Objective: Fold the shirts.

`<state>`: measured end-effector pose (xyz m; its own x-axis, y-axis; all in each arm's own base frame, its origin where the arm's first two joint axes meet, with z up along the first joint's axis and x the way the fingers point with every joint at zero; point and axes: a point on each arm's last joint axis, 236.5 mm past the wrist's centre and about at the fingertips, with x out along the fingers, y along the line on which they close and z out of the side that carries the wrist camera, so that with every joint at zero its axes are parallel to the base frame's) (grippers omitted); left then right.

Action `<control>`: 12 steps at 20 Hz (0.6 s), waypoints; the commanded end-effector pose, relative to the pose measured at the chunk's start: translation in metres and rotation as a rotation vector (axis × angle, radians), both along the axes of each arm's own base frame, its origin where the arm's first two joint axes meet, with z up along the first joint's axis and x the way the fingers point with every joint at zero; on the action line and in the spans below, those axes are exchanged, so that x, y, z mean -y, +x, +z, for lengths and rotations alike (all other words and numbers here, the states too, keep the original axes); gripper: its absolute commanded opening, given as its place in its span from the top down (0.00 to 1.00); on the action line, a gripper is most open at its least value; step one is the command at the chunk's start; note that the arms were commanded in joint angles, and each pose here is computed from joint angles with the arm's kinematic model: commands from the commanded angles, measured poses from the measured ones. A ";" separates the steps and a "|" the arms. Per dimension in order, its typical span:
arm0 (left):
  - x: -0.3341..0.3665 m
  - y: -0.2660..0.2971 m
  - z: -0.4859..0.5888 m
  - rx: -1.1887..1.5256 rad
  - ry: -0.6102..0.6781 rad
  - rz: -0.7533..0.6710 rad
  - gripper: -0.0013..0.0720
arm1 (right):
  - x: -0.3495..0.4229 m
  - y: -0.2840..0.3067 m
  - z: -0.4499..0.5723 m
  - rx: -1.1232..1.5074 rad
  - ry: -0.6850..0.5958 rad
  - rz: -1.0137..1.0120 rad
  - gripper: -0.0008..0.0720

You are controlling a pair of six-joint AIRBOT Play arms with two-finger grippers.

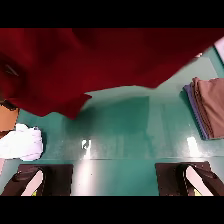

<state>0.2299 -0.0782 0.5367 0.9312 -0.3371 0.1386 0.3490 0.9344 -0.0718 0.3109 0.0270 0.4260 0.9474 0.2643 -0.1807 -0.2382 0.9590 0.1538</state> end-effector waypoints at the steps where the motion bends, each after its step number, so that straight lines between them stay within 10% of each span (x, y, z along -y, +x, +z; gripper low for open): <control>1: 0.012 -0.087 0.071 0.223 -0.036 -0.014 0.95 | 0.002 -0.051 0.060 0.140 -0.106 -0.085 0.96; 6: 0.011 -0.076 0.062 0.172 -0.016 -0.006 0.95 | 0.005 -0.043 0.056 0.036 -0.123 -0.056 0.96; 12: -0.005 0.106 -0.139 -0.537 -0.040 -0.061 0.95 | 0.020 0.055 -0.087 -0.406 -0.009 0.062 0.96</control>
<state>0.2739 -0.0766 0.4977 0.9322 -0.3588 -0.0483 0.3456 0.9216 -0.1766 0.3284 0.0082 0.4148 0.8947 0.2695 -0.3562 -0.2246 0.9608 0.1628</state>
